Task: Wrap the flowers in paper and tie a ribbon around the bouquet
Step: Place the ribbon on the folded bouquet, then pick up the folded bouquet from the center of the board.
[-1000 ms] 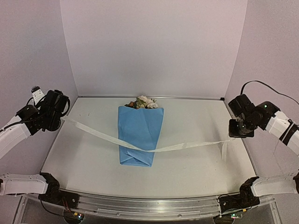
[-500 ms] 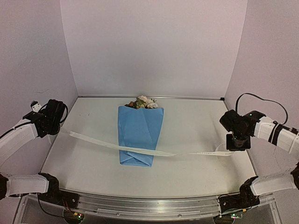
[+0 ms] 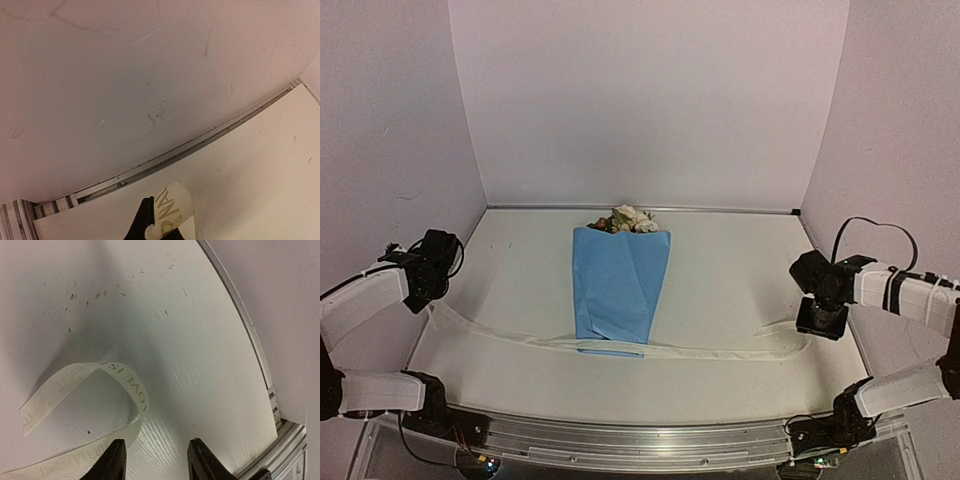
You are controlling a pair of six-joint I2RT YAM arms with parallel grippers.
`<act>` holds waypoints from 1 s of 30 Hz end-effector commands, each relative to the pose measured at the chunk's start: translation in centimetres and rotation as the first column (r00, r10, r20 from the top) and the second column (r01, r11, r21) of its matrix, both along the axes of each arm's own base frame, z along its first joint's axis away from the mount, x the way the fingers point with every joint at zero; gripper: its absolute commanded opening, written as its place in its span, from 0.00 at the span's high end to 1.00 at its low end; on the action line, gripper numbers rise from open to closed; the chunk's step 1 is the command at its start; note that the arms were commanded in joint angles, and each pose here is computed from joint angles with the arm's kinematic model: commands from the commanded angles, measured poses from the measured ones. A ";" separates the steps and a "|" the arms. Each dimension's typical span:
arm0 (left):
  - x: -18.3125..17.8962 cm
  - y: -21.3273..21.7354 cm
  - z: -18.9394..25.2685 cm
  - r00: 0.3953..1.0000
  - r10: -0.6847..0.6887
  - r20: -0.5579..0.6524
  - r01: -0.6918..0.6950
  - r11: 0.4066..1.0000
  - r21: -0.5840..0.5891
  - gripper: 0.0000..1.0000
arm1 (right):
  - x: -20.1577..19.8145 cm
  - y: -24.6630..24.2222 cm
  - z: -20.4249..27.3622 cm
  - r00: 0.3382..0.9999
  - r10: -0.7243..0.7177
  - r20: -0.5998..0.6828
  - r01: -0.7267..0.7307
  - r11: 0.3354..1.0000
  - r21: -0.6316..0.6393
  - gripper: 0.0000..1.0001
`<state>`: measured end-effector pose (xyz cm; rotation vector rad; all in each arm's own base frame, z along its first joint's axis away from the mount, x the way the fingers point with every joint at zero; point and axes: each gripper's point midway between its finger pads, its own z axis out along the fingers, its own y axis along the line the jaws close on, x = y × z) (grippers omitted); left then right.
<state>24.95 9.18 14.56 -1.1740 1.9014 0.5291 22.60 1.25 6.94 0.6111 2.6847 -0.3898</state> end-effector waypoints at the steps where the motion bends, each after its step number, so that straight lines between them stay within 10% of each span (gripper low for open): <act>1: 0.1 0.0 -0.5 0.999 0.042 0.032 -0.040 0.998 -0.042 0.78 | 1.6 1.3 -0.7 0.999 0.043 -0.011 -0.042 0.998 0.051 0.45; 8: 2.9 -2.0 1.2 0.993 -0.100 0.056 0.105 0.988 -0.110 0.07 | 2.2 3.3 -1.2 0.996 0.082 -0.018 -0.078 0.983 0.168 0.40; 14: 6.8 -7.4 3.3 0.894 -0.413 0.174 0.444 0.869 -0.217 0.00 | 2.9 7.7 -1.1 0.992 0.124 0.005 -0.117 0.927 0.357 0.35; 26: 9.7 -29.0 2.7 0.293 -0.843 0.452 0.925 0.131 -0.356 0.00 | 9.3 23.9 0.7 0.918 0.364 0.156 -0.380 0.699 0.606 0.23; 30: 10.1 -31.9 0.0 0.226 -0.875 0.428 0.913 0.037 -0.406 0.00 | 10.7 27.5 0.2 0.907 0.386 0.168 -0.398 0.660 0.637 0.24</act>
